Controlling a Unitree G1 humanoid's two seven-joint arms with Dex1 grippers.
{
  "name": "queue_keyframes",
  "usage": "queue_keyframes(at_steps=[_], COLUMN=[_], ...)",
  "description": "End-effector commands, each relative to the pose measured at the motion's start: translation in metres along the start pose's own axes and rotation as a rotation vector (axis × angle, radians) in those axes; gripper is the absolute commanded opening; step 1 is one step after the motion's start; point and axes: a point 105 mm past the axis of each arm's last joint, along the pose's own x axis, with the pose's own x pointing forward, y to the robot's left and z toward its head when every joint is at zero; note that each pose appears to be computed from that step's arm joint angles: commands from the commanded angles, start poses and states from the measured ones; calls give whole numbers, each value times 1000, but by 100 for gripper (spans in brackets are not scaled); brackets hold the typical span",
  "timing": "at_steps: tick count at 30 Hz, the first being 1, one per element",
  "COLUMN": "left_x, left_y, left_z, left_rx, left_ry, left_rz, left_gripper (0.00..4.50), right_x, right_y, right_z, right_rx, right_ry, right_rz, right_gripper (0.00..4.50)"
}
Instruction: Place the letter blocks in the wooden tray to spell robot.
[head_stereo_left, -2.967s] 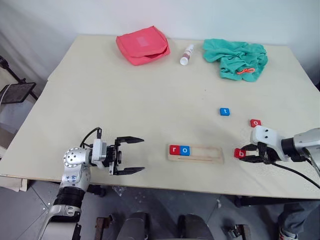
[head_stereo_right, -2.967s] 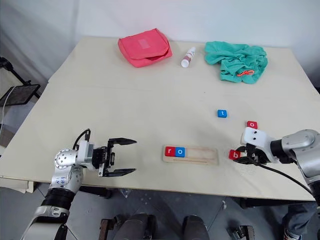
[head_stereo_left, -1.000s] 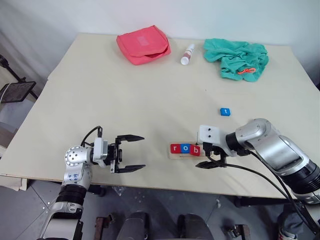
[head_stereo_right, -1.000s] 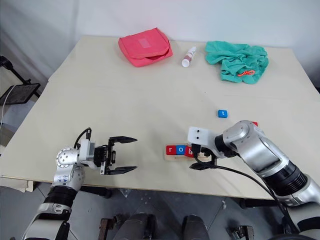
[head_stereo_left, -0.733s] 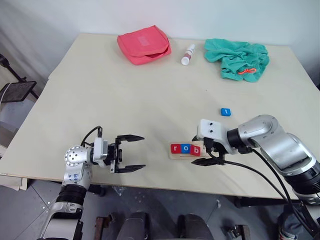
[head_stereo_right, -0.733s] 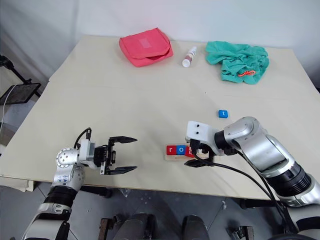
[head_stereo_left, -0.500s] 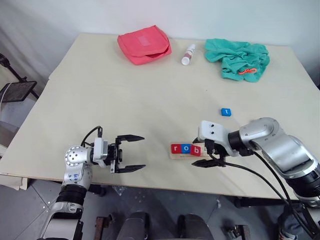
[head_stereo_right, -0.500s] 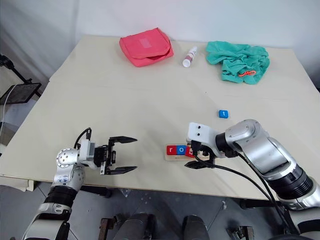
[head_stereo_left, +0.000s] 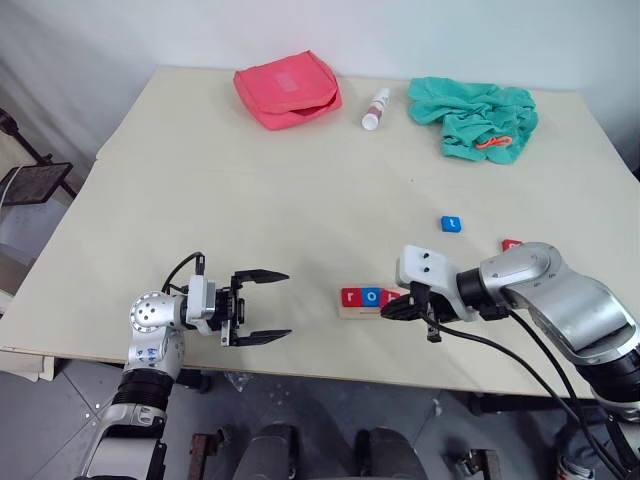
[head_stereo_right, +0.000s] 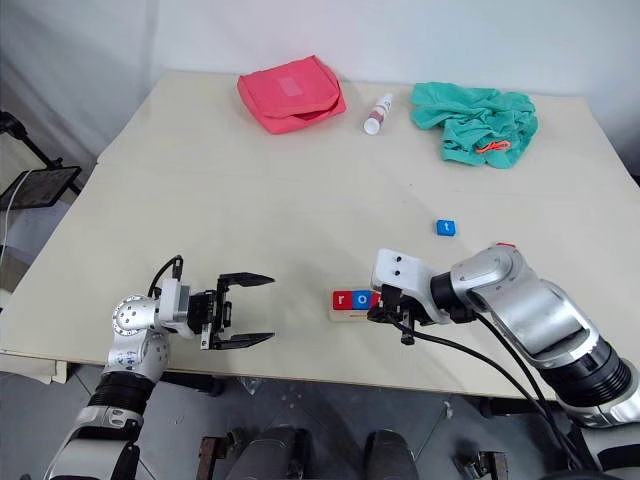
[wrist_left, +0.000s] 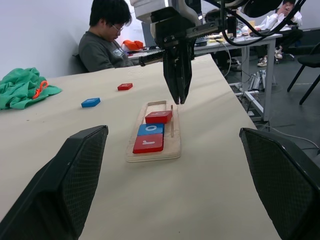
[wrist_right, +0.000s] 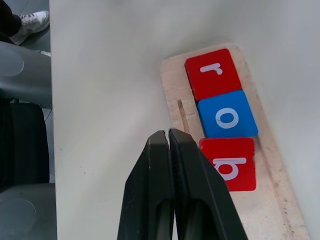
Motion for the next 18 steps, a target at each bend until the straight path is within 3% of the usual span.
queue_keyframes(at_steps=[1,13,18], left_x=[1,0,1], left_y=[-4,-4,-3], left_z=[4,4,4], left_rx=[21,23,24], left_ry=[-2,5,2], left_rz=[-33,-26,-25], left_gripper=[450,450,450], right_x=[2,0,-8], right_y=[-5,-29,-22], right_z=[1,-11,-4], right_rx=[-16,-59,-85], right_ry=[-4,59,46], right_rz=[-18,-94,-78], right_gripper=[4,4,4])
